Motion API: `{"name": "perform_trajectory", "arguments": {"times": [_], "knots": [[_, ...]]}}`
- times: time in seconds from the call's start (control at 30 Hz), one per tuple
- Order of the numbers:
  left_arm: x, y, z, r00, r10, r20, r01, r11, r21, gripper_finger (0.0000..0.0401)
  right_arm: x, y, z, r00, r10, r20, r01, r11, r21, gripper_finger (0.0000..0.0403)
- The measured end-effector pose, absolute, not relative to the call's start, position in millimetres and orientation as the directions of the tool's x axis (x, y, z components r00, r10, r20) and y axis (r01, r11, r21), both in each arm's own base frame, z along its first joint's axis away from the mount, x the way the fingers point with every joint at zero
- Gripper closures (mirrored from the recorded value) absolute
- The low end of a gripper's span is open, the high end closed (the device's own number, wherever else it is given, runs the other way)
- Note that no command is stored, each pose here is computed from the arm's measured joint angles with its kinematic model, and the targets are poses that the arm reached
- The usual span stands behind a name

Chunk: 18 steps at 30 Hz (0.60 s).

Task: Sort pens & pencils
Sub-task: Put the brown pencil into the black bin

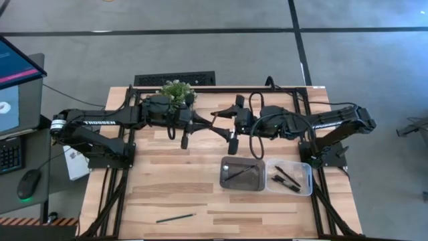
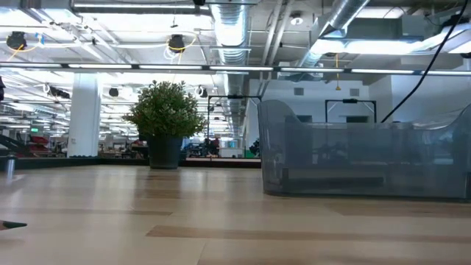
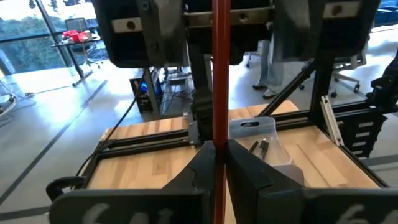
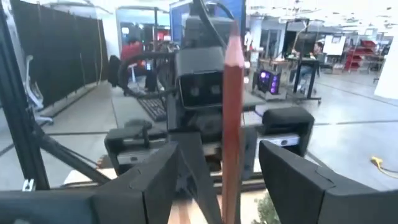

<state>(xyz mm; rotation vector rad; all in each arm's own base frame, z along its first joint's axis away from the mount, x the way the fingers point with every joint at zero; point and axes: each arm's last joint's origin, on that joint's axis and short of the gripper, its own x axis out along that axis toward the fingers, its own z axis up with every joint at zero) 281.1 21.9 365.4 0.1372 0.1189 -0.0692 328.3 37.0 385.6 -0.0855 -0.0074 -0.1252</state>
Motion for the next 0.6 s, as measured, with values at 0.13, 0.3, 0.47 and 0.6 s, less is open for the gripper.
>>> {"name": "perform_trajectory", "arguments": {"times": [0.13,0.3,0.47,0.6], "knots": [[281.1,21.7,365.4,0.991,-0.062,-0.123,0.078,0.988,0.133,0.0389,329.7,37.4,382.9,0.992,-0.123,0.004,0.123,0.986,-0.112,0.0172],[281.1,21.7,365.4,0.990,-0.062,-0.123,0.080,0.985,0.151,0.0389,329.1,37.2,383.8,0.992,-0.124,0.008,0.124,0.986,-0.113,0.0219],[281.1,21.7,365.4,0.990,-0.062,-0.123,0.081,0.985,0.154,0.0389,328.9,37.1,384.4,0.992,-0.124,0.012,0.124,0.984,-0.124,0.0281],[281.1,21.7,365.2,0.990,-0.064,-0.125,0.083,0.985,0.153,0.0389,328.9,37.1,384.4,0.992,-0.124,0.012,0.125,0.981,-0.147,0.0323]]}}
